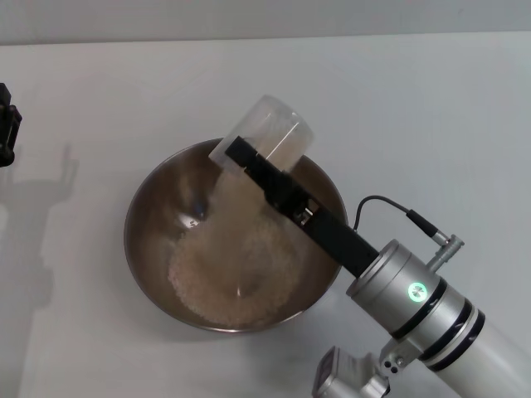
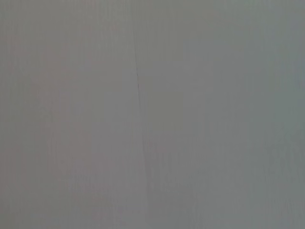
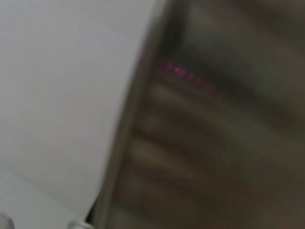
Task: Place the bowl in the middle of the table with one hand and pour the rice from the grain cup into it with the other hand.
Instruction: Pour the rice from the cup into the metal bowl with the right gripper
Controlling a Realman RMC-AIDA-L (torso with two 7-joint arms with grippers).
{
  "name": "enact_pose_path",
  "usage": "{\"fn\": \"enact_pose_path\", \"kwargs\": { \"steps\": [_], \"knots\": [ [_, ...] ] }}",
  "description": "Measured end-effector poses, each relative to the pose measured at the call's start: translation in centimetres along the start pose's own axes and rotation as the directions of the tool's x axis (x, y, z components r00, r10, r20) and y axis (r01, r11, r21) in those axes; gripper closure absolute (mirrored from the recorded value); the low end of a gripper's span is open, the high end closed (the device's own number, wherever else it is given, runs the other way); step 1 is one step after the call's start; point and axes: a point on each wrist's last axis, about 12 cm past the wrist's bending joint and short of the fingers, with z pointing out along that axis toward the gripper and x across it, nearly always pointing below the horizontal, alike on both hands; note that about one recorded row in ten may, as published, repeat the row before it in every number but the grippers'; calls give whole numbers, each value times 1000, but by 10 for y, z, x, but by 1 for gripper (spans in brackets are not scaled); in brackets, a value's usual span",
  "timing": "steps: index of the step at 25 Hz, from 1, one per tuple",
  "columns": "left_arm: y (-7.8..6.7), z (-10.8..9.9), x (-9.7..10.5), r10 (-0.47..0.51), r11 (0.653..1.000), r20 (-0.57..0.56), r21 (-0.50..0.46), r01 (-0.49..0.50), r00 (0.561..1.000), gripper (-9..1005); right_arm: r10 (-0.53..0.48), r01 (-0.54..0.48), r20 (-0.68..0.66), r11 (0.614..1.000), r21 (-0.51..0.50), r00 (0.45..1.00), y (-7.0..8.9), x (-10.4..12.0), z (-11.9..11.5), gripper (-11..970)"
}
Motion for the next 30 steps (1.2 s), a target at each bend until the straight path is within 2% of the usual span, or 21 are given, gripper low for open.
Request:
{"fn": "enact_pose_path", "kwargs": {
  "steps": [6,15,27,30],
  "knots": [
    [0,0,0,0,1000,0,0,0,1000,262,-117,117,27,993,-8,993,0,-4,0,896],
    [-1,1,0,-1,1000,0,2,1,1000,262,-305,306,89,952,1,948,2,-11,1,890],
    [-2,0,0,-4,1000,-3,3,4,1000,262,-373,374,143,927,21,917,3,-17,0,881],
    [-2,0,0,-4,1000,-2,3,4,1000,261,-310,312,122,950,2,943,3,-15,2,879]
  ]
}}
